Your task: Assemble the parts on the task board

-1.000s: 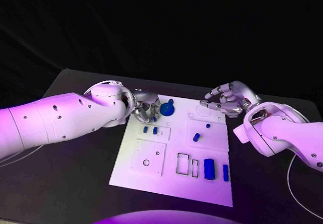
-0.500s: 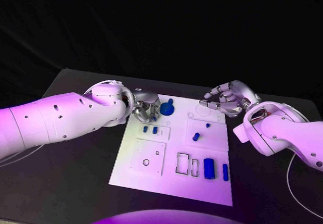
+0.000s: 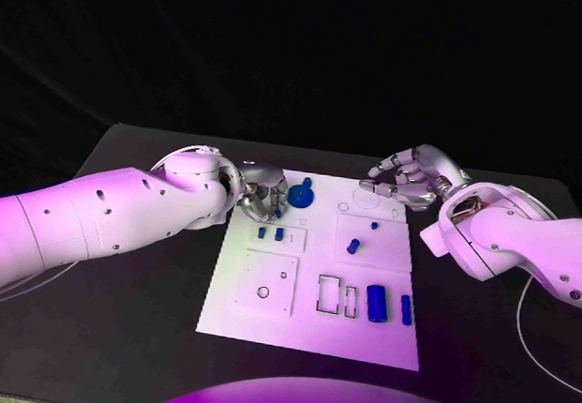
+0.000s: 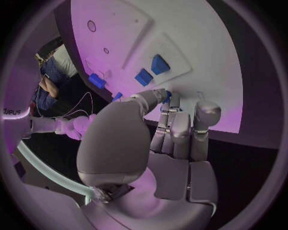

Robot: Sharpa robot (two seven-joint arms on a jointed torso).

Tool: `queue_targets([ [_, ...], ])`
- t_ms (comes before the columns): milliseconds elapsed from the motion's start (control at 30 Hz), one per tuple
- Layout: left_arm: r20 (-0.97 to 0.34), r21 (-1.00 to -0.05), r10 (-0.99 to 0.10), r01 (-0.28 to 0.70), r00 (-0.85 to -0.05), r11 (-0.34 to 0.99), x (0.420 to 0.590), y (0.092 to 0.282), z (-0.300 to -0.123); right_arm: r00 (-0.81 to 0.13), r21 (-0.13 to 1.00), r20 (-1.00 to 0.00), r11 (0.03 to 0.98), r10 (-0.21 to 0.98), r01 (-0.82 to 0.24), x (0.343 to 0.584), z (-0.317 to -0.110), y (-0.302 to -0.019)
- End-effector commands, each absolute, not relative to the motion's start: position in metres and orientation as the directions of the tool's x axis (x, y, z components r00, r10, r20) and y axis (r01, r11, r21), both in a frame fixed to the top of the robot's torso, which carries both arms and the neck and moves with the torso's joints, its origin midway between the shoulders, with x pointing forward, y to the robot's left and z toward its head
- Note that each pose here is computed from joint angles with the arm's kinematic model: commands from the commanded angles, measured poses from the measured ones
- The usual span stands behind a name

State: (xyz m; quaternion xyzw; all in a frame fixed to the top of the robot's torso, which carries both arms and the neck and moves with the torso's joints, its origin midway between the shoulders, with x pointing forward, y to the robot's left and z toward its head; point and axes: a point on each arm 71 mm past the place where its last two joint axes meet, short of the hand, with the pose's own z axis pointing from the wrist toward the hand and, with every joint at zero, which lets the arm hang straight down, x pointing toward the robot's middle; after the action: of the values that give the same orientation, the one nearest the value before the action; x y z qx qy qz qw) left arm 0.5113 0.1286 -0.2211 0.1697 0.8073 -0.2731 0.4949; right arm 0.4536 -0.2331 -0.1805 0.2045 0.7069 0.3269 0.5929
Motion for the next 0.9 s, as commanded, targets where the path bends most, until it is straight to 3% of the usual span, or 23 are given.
queue_targets([
  [33,-0.890,-0.273,0.005,0.544,-0.455,0.793,0.5103,0.1275,-0.2217,-0.218,0.700,-0.710,0.705,0.670,-0.110,0.4534,-0.1805,-0.2321],
  [900,-0.895,-0.269,-0.009,0.523,-0.447,0.809,0.5116,0.1324,-0.2210,-0.215,0.698,-0.711,0.709,0.669,-0.103,0.4543,-0.1809,-0.2349],
])
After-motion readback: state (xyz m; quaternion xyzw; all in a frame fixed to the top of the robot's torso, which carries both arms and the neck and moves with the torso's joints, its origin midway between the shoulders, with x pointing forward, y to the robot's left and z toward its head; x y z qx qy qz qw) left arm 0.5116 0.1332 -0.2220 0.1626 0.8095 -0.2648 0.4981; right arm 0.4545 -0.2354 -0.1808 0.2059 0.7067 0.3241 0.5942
